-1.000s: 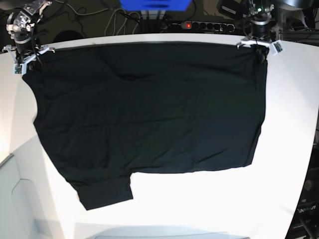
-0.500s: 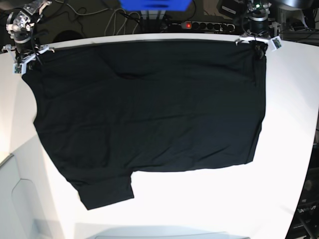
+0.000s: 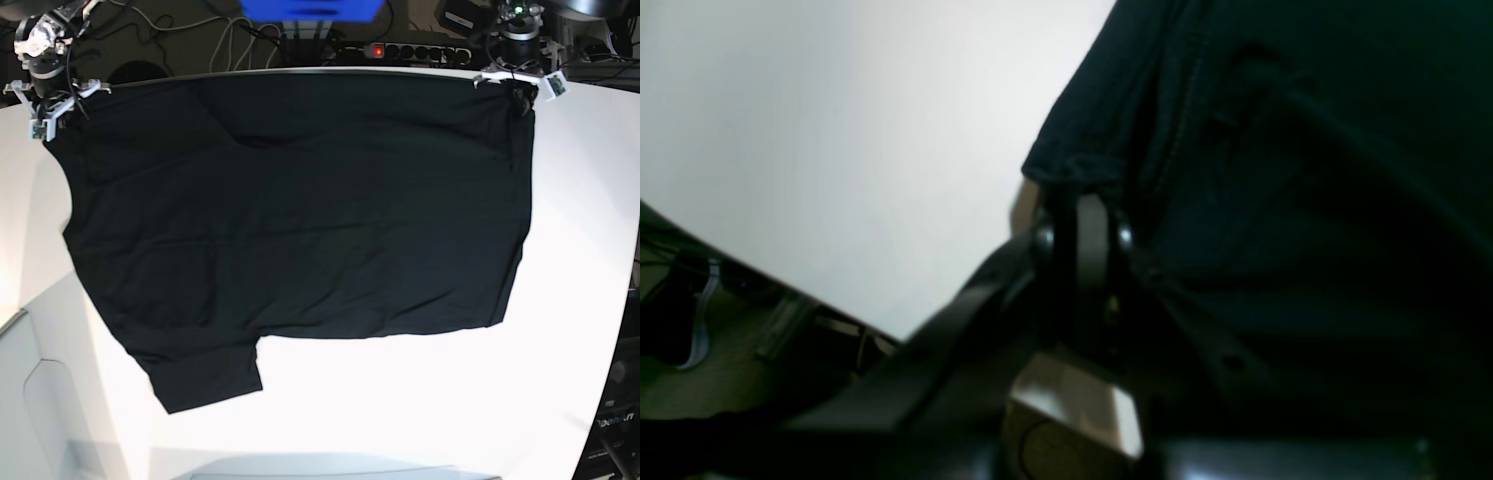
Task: Fold the T-shirt properly
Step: 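Regrasp the shirt edge with both grippers and drag it toward the robot, then release the edge and move both grippers to the shirt's side edges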
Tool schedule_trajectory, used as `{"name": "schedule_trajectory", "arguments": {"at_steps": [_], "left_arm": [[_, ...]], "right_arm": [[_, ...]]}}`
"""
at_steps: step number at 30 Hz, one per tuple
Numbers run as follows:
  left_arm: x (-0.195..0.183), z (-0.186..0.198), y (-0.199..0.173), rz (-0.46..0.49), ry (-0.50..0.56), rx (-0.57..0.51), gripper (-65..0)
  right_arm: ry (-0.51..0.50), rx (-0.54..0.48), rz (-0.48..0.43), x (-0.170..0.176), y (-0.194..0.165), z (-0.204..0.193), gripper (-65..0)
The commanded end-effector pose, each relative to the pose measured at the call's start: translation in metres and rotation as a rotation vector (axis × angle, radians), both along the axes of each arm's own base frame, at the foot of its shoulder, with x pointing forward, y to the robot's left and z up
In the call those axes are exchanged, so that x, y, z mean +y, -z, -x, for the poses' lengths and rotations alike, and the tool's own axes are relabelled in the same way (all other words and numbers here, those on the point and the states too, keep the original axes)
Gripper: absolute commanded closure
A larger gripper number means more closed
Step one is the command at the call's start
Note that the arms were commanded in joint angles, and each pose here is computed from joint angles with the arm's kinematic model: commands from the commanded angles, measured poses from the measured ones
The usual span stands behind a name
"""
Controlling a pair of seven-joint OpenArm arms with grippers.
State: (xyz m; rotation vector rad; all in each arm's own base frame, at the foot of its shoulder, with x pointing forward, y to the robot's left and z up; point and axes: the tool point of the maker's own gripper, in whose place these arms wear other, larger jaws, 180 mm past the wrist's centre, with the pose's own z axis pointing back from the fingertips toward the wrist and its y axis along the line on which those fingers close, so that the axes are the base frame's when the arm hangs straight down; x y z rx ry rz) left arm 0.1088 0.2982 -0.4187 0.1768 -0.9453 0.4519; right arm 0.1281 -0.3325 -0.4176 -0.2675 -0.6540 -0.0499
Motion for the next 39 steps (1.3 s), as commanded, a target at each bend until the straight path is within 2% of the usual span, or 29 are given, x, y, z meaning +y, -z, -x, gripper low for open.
{"name": "schedule_trajectory", "arguments": {"at_steps": [1, 3, 6, 8, 10, 12, 15, 19, 22, 28, 30, 35, 39], "left_arm": [[0.003, 0.007, -0.001, -0.013, 0.002, 0.023, -0.1], [0.003, 0.008, -0.001, -0.013, 0.002, 0.024, -0.1], [0.004, 0.006, -0.002, -0.020, 0.009, 0.024, -1.3], [0.006, 0.008, -0.002, -0.021, 0.011, 0.029, -8.1], [0.004, 0.010, -0.005, -0.018, 0.006, 0.022, -20.1], [0.000, 0.006, -0.010, -0.017, 0.006, 0.005, -31.1], [-0.003, -0.001, -0.019, -0.020, 0.013, -0.025, -42.9], [-0.005, -0.008, -0.028, -0.024, 0.022, -0.054, -51.0], [-0.002, -0.008, -0.034, -0.036, 0.018, -0.064, -51.9], [0.022, -0.008, -0.064, -0.098, -0.060, -0.132, -51.9], [0.027, -0.009, -0.075, -0.116, -0.081, -0.160, -51.9], [0.038, -0.043, -0.108, -0.158, -0.097, -0.288, -51.9], [0.040, -0.075, -0.126, -0.158, -0.106, -0.391, -51.8]], "right_arm": [[-0.017, -0.018, 0.020, -0.004, -0.008, -0.003, 0.0], [-0.016, -0.019, 0.020, -0.004, -0.009, -0.004, -1.9], [-0.017, -0.021, 0.023, -0.005, -0.010, -0.004, -13.6], [-0.022, -0.034, 0.036, -0.005, -0.016, -0.007, -23.9], [-0.028, -0.046, 0.050, -0.005, -0.022, -0.010, -30.4], [-0.029, -0.060, 0.053, -0.002, -0.026, -0.012, -32.5], [0.001, -0.081, 0.071, -0.007, -0.035, -0.011, -32.4], [0.058, -0.123, 0.095, -0.021, -0.047, -0.013, -32.4], [0.080, -0.140, 0.106, -0.028, -0.051, -0.014, -32.4], [0.076, -0.152, 0.106, -0.027, -0.053, -0.020, -32.4], [0.077, -0.186, 0.105, -0.027, -0.059, -0.032, -32.4], [0.076, -0.288, 0.092, -0.024, -0.076, -0.074, -32.7], [-0.004, -0.380, 0.065, -0.001, -0.094, -0.123, -32.7]]}}
